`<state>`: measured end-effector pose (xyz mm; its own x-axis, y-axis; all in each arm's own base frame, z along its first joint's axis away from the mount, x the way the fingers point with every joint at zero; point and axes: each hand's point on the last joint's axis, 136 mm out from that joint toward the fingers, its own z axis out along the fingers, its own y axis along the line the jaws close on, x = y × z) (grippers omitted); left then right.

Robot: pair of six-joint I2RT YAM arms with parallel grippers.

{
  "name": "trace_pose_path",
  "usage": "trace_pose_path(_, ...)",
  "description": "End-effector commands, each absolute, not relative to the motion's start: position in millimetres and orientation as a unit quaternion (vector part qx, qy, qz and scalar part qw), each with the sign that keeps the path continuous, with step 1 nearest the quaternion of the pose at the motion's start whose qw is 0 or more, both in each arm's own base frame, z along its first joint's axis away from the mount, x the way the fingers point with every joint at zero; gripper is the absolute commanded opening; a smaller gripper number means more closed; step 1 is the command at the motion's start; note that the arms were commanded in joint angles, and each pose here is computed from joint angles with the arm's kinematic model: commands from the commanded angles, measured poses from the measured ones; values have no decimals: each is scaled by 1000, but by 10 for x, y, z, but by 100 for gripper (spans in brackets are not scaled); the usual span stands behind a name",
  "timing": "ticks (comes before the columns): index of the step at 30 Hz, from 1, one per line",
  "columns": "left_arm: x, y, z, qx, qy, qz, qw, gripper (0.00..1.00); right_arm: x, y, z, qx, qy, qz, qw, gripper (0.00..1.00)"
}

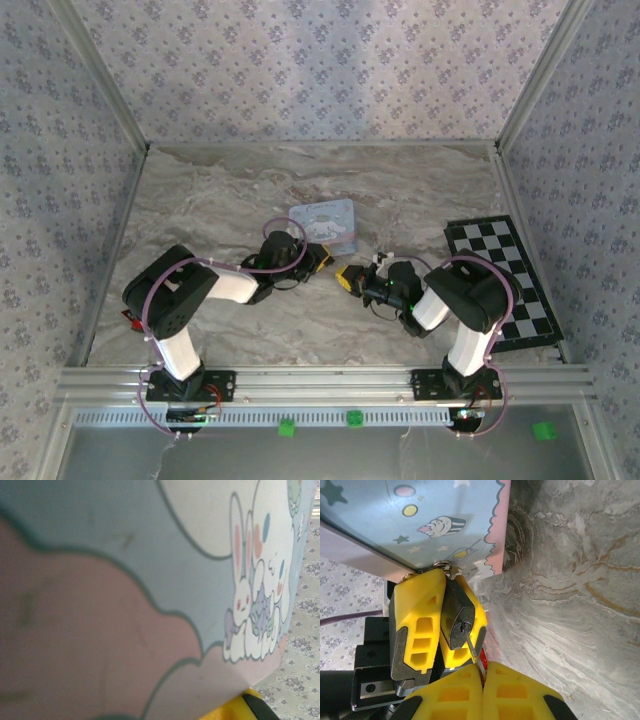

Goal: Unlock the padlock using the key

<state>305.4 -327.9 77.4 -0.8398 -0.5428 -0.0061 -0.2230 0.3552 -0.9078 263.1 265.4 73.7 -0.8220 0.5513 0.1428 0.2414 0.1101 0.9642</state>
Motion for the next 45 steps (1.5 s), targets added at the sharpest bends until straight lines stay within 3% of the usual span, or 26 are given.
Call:
trace_pose_path(1,2978,-3398,881,-223,797,-544,139,0,2749,2614,848,282,717,621,142,0)
trace_pose_path(45,2987,-3476,1005,-211,791,-557,138,0,2787,2830,955,258,713,640,125,0)
